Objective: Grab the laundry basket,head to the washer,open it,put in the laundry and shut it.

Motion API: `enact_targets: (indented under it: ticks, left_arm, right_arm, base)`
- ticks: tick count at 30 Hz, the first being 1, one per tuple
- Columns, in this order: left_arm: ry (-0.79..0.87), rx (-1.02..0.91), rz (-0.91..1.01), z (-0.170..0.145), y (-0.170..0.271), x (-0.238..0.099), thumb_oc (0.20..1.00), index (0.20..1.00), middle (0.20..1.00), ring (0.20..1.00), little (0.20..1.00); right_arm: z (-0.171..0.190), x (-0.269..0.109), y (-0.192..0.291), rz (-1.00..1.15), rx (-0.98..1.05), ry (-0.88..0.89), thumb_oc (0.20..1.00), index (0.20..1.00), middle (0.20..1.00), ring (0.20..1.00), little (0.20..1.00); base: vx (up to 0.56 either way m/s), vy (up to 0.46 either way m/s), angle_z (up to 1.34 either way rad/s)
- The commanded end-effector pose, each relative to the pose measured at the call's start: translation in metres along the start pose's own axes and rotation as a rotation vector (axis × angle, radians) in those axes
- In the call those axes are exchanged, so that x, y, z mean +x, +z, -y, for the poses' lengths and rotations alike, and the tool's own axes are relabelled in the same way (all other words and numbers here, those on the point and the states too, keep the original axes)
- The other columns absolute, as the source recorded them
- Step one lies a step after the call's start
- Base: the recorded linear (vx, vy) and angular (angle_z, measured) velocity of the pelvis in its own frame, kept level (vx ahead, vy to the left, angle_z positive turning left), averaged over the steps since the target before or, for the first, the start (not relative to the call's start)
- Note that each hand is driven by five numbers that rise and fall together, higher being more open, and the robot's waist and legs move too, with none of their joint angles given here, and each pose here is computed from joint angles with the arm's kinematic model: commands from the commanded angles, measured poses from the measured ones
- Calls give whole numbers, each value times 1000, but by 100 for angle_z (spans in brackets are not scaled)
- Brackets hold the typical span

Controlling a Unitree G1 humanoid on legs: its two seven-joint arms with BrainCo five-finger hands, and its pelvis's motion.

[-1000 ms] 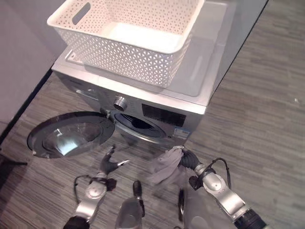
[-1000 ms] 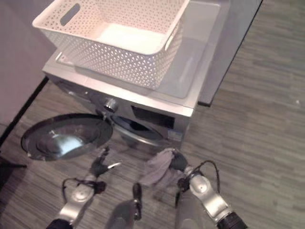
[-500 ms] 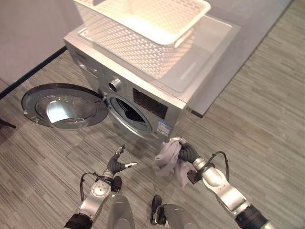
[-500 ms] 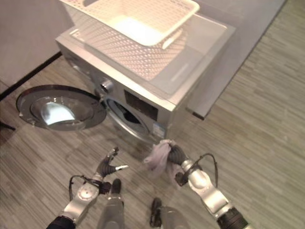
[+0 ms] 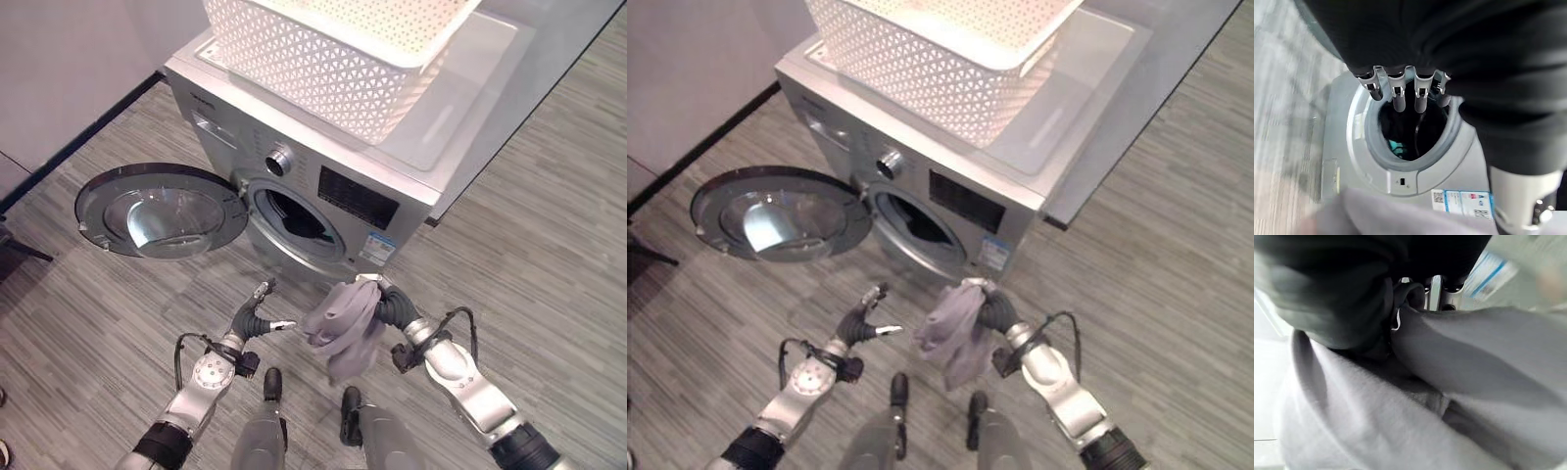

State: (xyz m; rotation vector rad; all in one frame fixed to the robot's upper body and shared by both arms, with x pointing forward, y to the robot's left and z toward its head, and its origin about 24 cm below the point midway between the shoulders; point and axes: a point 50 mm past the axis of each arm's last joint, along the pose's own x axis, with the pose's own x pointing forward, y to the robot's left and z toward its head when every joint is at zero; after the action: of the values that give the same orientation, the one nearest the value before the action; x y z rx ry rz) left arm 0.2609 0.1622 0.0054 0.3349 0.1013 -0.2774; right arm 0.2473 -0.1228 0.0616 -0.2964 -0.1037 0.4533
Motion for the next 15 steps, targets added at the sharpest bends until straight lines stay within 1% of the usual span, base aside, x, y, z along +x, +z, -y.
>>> enact_targets:
  ticks: [1, 2, 4, 7, 11, 12, 13, 15]
  left_arm:
    - [-50, 22, 135, 2, 30, 12, 1000, 1000, 1000, 1000, 1000]
    - [-50, 22, 136, 2, 30, 12, 1000, 1000, 1000, 1000, 1000]
    - [-104, 72, 164, 13, 40, 21, 1000, 1000, 1000, 1000, 1000]
    - [-124, 71, 182, 21, 46, 28, 1000, 1000, 1000, 1000, 1000]
    - [-139, -47, 198, 44, 61, 45, 1000, 1000, 1000, 1000, 1000]
    - [-138, -47, 199, 44, 61, 45, 1000, 1000, 1000, 1000, 1000]
    - [-156, -84, 204, 54, 67, 50, 1000, 1000, 1000, 1000, 1000]
    - [-162, -83, 216, 61, 74, 56, 1000, 1000, 1000, 1000, 1000]
  right_arm:
    - [-10, 13, 51, 265, 84, 44, 200, 200, 200, 200, 200]
    - [-10, 13, 51, 266, 84, 44, 200, 200, 200, 200, 200]
    - [-17, 23, 65, 320, 87, 79, 200, 200, 200, 200, 200]
    - [-22, 32, 74, 352, 87, 94, 200, 200, 200, 200, 200]
    - [-37, 50, 93, 409, 103, 121, 200, 200, 200, 200, 200]
    - [-37, 50, 93, 410, 103, 121, 200, 200, 200, 200, 200]
    - [-45, 57, 102, 429, 119, 143, 200, 200, 200, 200, 200]
    - [-53, 63, 112, 459, 129, 162, 200, 200, 200, 200, 200]
  base:
    - [-40, 51, -6]
    - [-72, 82, -2]
    - [-53, 48, 2]
    - [-20, 5, 0]
    - [-46, 4, 5]
    - [-29, -2, 10]
    - [-24, 2, 15]
    - [-26, 5, 15]
